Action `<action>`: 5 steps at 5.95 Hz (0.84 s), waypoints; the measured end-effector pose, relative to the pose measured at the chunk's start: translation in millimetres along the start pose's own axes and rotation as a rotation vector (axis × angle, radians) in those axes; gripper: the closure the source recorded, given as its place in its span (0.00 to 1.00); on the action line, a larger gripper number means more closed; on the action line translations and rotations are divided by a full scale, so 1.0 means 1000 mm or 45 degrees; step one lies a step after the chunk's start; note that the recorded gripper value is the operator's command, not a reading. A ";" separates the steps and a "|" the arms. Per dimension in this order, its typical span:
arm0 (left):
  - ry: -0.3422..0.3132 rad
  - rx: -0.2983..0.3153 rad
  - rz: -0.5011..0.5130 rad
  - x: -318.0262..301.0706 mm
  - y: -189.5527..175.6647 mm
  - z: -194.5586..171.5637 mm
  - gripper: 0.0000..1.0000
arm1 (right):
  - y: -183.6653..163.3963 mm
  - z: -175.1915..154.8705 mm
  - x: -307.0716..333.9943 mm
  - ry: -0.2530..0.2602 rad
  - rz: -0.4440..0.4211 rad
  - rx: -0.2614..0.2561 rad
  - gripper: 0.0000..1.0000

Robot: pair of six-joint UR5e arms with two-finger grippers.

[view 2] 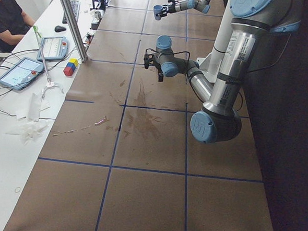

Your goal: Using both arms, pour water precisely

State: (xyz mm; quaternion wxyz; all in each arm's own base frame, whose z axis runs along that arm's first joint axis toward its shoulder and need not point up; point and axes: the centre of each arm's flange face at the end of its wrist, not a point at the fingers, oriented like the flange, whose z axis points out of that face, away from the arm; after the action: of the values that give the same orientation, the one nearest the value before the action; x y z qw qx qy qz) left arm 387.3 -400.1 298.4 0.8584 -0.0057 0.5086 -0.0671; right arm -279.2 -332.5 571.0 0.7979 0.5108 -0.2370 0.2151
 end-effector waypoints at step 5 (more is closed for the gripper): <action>0.003 0.000 0.002 0.001 0.000 0.000 0.00 | 0.035 0.034 0.033 0.096 0.019 -0.057 0.97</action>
State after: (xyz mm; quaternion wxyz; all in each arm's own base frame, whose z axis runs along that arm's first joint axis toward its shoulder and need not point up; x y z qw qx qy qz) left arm 387.3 -400.1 297.5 0.8579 -0.0051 0.5095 -0.0667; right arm -279.4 -347.3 628.1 0.8157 0.4827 -0.2154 0.2349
